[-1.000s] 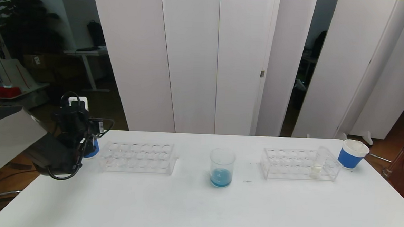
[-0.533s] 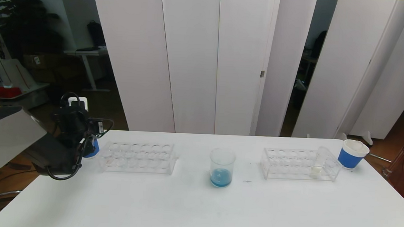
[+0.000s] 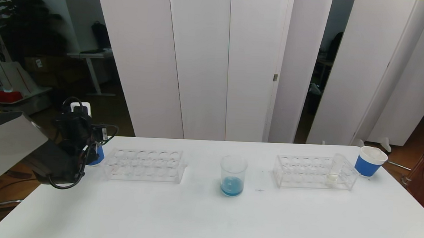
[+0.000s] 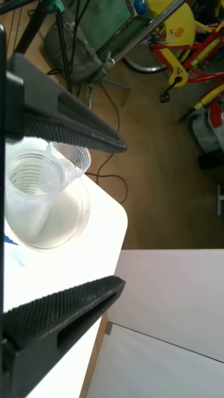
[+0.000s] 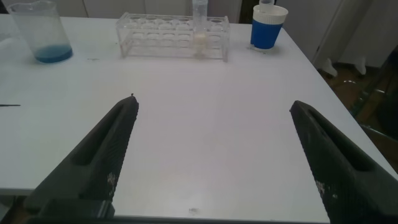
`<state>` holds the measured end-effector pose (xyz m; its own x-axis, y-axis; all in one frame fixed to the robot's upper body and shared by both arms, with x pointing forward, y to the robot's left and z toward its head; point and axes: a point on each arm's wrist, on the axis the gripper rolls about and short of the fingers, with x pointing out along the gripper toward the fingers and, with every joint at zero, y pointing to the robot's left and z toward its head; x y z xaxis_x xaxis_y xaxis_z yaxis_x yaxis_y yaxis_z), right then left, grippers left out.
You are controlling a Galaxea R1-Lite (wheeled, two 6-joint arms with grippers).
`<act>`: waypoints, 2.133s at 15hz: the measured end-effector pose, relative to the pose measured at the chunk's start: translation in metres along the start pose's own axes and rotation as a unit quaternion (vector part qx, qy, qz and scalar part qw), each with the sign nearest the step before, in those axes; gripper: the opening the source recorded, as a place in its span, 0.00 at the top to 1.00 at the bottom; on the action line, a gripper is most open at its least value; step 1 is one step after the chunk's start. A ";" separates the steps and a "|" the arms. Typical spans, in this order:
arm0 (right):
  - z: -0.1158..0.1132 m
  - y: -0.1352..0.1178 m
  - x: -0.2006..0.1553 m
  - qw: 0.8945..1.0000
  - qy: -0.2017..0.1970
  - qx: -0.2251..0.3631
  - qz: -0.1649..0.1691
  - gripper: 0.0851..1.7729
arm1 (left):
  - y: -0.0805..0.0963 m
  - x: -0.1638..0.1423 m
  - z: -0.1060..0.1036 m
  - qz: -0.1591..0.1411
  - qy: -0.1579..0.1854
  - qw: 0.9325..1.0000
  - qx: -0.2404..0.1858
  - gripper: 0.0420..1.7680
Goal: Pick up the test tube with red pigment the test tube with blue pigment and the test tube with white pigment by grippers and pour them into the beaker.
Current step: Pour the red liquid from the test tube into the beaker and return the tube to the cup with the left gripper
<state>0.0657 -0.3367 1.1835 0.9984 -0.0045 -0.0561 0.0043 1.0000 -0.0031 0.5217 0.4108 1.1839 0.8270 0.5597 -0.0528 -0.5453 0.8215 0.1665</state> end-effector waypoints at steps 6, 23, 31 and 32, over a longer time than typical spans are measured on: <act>0.000 0.000 0.000 1.000 0.000 0.000 0.000 0.02 | 0.002 -0.003 0.012 0.001 -0.013 1.000 0.004 0.01; 0.000 0.000 0.000 1.000 0.000 0.000 0.000 0.02 | 0.116 -0.228 0.152 -0.046 -0.085 0.995 -0.019 0.01; 0.000 0.000 0.000 1.000 0.000 0.000 0.000 0.02 | 0.184 -0.374 0.117 -0.113 -0.097 0.989 -0.012 0.01; 0.000 0.000 0.000 1.000 0.000 0.000 0.000 0.02 | 0.192 -0.386 0.110 -0.116 -0.100 0.988 -0.013 0.01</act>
<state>0.0657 -0.3367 1.1835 0.9984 -0.0049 -0.0561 0.0048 1.0000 -0.0023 0.1130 0.3408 1.3446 0.9395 0.3247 0.1095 -0.3385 0.9292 0.1481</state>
